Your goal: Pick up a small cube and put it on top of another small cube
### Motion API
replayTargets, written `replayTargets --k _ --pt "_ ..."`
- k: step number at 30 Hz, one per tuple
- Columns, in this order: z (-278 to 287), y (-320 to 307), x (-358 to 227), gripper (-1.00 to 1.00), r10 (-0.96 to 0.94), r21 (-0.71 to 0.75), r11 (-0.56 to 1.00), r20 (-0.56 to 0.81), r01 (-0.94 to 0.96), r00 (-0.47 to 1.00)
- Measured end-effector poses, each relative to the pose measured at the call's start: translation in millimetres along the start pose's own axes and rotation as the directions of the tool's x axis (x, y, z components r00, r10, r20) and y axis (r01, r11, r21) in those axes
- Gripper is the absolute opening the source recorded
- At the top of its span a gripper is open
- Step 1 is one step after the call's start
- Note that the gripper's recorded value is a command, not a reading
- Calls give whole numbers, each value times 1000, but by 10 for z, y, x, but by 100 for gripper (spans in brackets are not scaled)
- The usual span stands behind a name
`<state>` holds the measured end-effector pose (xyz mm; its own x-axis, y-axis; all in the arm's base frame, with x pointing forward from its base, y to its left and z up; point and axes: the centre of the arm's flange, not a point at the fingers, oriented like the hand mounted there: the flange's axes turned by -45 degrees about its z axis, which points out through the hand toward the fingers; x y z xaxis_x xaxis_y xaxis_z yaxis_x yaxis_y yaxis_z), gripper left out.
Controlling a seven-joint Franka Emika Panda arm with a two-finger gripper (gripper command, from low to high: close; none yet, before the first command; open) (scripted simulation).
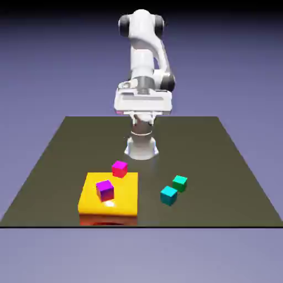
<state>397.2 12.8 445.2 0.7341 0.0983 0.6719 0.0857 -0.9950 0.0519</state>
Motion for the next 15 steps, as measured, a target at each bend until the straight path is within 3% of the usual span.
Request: replayTargets --k 7,15 --pt "834 -510 -278 0 -280 132 959 300 251 912" --pt "1650 -1093 -893 0 -584 361 811 530 460 615"
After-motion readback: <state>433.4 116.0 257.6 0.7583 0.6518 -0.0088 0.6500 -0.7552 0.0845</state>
